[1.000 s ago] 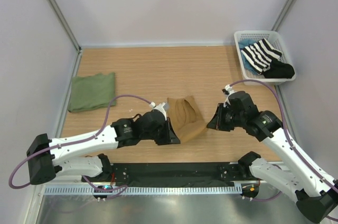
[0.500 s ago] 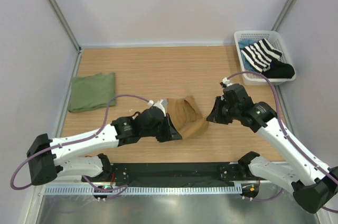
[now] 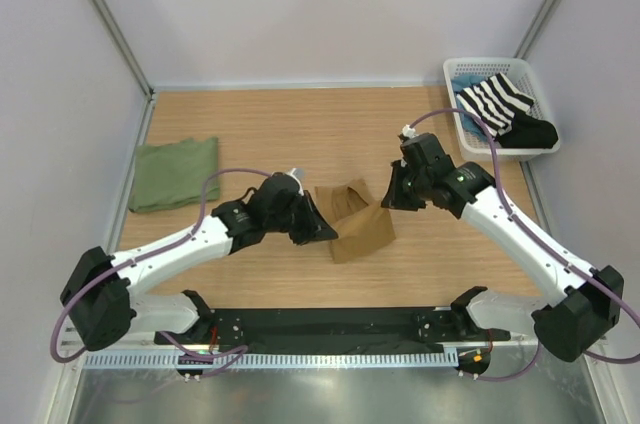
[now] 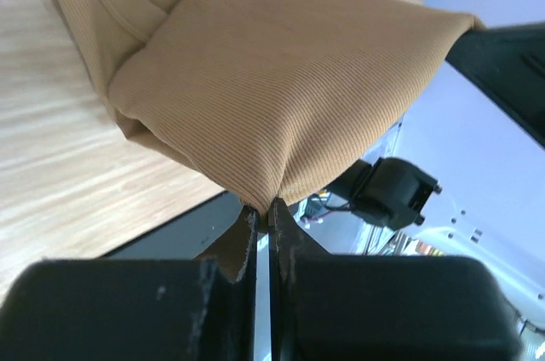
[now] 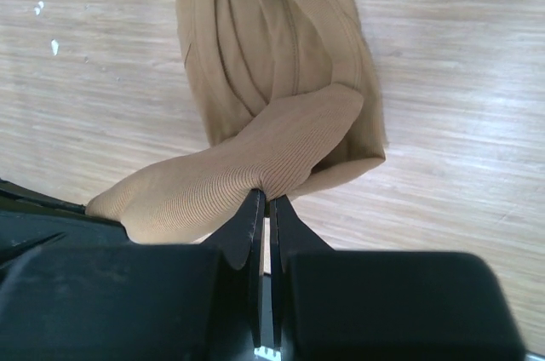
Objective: Fold and stack the tank tops
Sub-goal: Fold the tank top, then neatly place the folded tank top to the corner
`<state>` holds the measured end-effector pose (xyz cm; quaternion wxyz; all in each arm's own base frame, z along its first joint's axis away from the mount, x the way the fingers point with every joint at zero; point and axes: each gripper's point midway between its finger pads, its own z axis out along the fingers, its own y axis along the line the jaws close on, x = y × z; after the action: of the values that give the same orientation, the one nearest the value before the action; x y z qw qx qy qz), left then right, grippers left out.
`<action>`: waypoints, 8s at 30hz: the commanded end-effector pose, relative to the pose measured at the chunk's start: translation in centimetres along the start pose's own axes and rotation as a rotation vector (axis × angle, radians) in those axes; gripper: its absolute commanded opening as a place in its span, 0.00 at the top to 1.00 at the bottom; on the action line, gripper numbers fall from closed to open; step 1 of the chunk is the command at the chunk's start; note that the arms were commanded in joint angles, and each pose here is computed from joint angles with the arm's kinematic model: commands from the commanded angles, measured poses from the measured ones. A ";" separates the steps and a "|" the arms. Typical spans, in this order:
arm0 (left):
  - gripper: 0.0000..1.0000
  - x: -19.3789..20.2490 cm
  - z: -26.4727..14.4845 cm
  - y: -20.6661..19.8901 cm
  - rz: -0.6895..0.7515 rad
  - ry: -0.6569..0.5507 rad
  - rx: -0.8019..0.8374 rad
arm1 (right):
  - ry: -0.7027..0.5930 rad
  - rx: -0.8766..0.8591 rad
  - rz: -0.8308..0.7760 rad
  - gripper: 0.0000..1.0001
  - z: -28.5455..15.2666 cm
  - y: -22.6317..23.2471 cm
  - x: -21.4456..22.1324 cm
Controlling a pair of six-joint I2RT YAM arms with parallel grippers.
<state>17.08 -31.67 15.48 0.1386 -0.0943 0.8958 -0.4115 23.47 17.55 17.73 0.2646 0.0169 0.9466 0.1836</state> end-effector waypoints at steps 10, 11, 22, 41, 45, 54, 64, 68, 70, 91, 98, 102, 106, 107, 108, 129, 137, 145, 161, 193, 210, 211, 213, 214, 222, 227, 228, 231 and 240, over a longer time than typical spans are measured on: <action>1.00 -5.4 0.7 -2.5 0.014 0.011 0.091 | -0.102 0.016 0.017 0.99 2.8 -0.1 -7.1; 1.00 -5.7 0.8 -2.4 0.011 0.011 0.088 | -0.090 0.009 0.018 0.99 3.4 0.0 -7.4; 1.00 -9.0 3.3 0.7 -0.056 0.029 0.054 | -0.043 0.019 0.024 0.99 7.9 -0.5 -10.4; 0.57 -19.2 7.3 4.2 -0.200 -0.019 0.137 | -0.127 -0.017 0.128 0.66 17.3 -0.1 -17.4; 0.36 -21.7 8.2 3.9 -0.172 -0.030 0.172 | -0.167 -0.033 0.137 0.59 17.0 0.1 -18.1; 0.27 -21.5 7.3 6.6 -0.087 -0.070 0.025 | -0.063 -0.004 0.058 0.46 17.2 -2.2 -12.5; 0.33 -20.6 6.6 7.5 -0.027 -0.070 -0.038 | 0.012 -0.047 0.090 0.63 18.9 -3.0 -8.2; 0.34 -20.5 5.8 7.8 0.010 -0.081 -0.069 | 0.001 -0.050 0.145 0.80 17.6 -3.2 -5.5; 0.35 -20.4 5.9 7.7 0.031 -0.071 -0.062 | -0.045 -0.064 0.145 0.76 16.1 -2.9 -5.6; 0.35 -20.9 9.8 6.6 0.248 -0.045 -0.039 | -0.044 0.024 -0.022 0.59 17.8 -4.3 -7.9; 0.65 -20.1 11.0 6.4 0.234 -0.011 -0.031 | -0.049 0.013 -0.012 0.92 17.7 -4.1 -7.9; 0.83 -20.2 11.3 6.4 0.227 -0.012 -0.036 | -0.062 0.011 -0.012 0.99 16.8 -3.9 -8.1; 1.00 -20.1 10.8 5.5 0.227 -0.014 -0.013 | -0.086 -0.005 -0.006 0.99 15.6 -3.5 -8.2; 1.00 -20.0 10.5 5.3 0.227 -0.017 -0.011 | -0.095 -0.004 -0.005 0.99 15.3 -3.5 -8.3; 1.00 -20.0 10.2 5.1 0.228 -0.022 -0.009 | -0.103 -0.002 -0.006 0.99 14.9 -3.6 -8.2; 0.99 -21.2 13.6 6.7 0.142 0.017 -0.074 | -0.099 0.234 0.110 0.96 17.0 -9.4 -6.8; 0.47 -22.1 10.7 4.7 0.206 -0.055 -0.089 | -0.155 0.227 0.118 0.46 15.1 -9.1 -8.0; 0.49 -18.9 5.7 0.6 0.279 -0.077 -0.048 | -0.175 0.059 0.066 0.64 10.0 -5.8 -7.5; 0.65 -7.8 10.3 3.8 0.152 0.191 0.037 | 0.144 -0.481 0.108 0.91 10.3 0.4 4.3; 0.66 -11.6 2.6 1.7 0.149 -0.006 0.046 | 0.046 -0.567 0.083 0.89 7.1 4.9 1.1; 0.66 -13.1 -1.2 3.5 0.135 -0.081 0.020 | 0.181 -0.790 0.350 0.89 14.9 2.3 4.9; 0.66 -13.0 -1.1 3.8 0.135 -0.076 0.015 | 0.179 -0.784 0.354 0.89 15.0 2.2 4.9; 0.66 -13.1 -1.1 3.8 0.136 -0.079 0.014 | 0.182 -0.773 0.351 0.89 15.0 2.2 4.7; 0.66 -13.0 -0.9 3.8 0.134 -0.073 0.012 | 0.160 -0.777 0.332 0.89 14.5 2.6 4.0; 0.66 -12.6 -0.7 3.9 0.138 -0.060 0.023 | 0.090 -0.722 0.212 0.89 13.0 4.4 -2.0; 0.65 -12.2 -0.7 4.2 0.138 -0.052 0.020 | 0.067 -0.717 0.221 0.89 14.3 4.4 -5.1; 0.65 -12.1 -0.6 4.5 0.135 -0.046 0.017 | 0.072 -0.705 0.236 0.89 15.4 3.9 -5.5; 0.61 -11.8 -0.4 5.0 0.131 -0.044 0.008 | 0.077 -0.688 0.283 0.89 17.1 3.0 -6.2; 0.30 -12.1 -0.2 5.3 0.146 -0.062 0.007 | 0.137 -0.642 0.377 0.89 22.2 1.2 -4.7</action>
<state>27.48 -24.31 12.59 0.1722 -0.0591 0.9040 -0.3869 37.17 25.38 2.35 0.1207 0.1018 0.8363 0.5250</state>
